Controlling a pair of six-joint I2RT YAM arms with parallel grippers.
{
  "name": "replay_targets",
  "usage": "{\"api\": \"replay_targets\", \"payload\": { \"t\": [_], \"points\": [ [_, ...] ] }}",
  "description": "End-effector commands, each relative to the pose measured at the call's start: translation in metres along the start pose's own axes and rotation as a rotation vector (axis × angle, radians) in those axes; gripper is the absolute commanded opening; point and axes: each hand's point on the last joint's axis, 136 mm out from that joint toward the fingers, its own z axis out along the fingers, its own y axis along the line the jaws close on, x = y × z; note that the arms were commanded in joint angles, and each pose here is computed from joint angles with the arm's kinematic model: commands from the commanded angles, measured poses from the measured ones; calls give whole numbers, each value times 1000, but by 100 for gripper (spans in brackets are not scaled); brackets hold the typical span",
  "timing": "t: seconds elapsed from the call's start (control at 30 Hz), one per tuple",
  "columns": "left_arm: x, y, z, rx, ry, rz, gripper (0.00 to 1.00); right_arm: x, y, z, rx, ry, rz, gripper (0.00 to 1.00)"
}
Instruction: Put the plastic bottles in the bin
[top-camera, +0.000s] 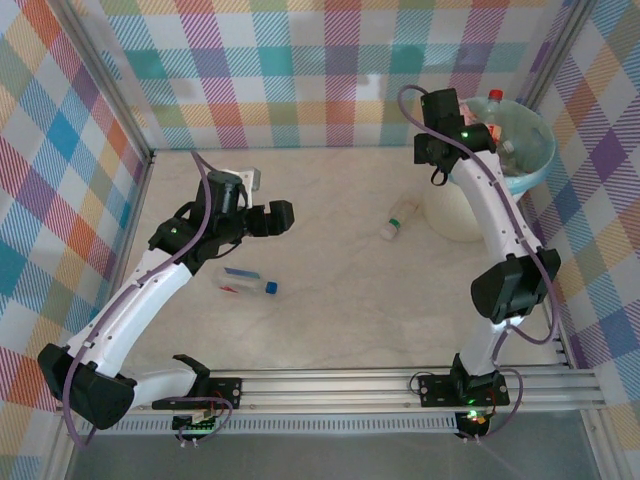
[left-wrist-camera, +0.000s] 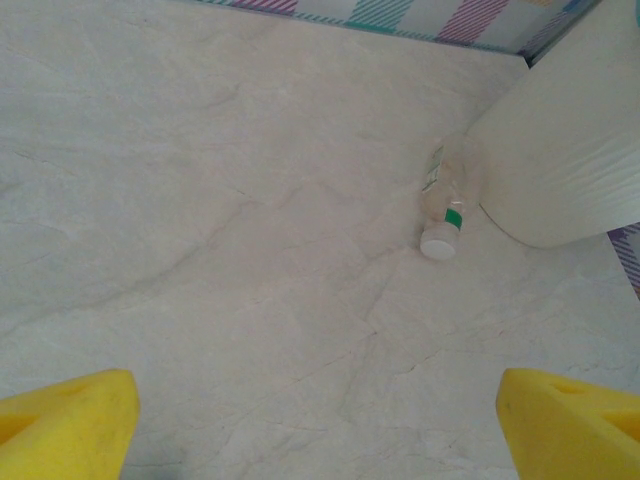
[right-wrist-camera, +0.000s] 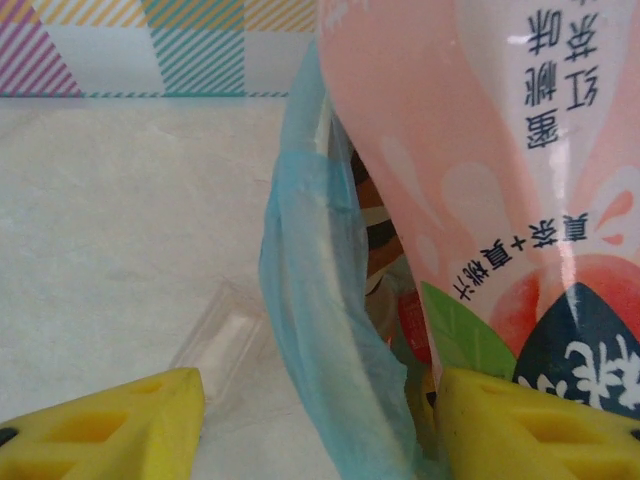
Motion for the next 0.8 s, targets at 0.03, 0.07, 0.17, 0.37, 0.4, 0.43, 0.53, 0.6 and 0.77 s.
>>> {"api": "replay_targets", "payload": {
  "t": [0.03, 0.07, 0.17, 0.37, 0.4, 0.43, 0.53, 0.6, 0.77],
  "points": [
    [1, 2, -4, 2, -8, -23, 92, 22, 6, 18, -3, 119, -73, 58],
    [1, 2, -5, 2, -10, -24, 92, 21, 8, 19, -13, 120, -80, 55],
    [0, 3, -7, -3, -14, -28, 92, 20, 12, 22, -34, 118, -98, 48],
    [-1, 3, -9, -4, -21, -31, 92, 18, 15, 17, -58, 121, -107, 41],
    [-1, 3, -10, -4, -23, -31, 92, 19, 15, 16, -60, 125, -107, 38],
    [-1, 3, -9, -5, -21, -31, 92, 20, 15, 15, -63, 129, -110, 38],
    [-1, 4, -10, -7, -25, -32, 92, 23, 16, 12, -83, 135, -118, 35],
    [-1, 3, -10, -6, -26, -32, 92, 25, 18, 9, -100, 140, -125, 32],
    [-3, 2, -10, -3, -28, -32, 92, 24, 21, -1, -145, 136, -129, 28]
  ]
}}
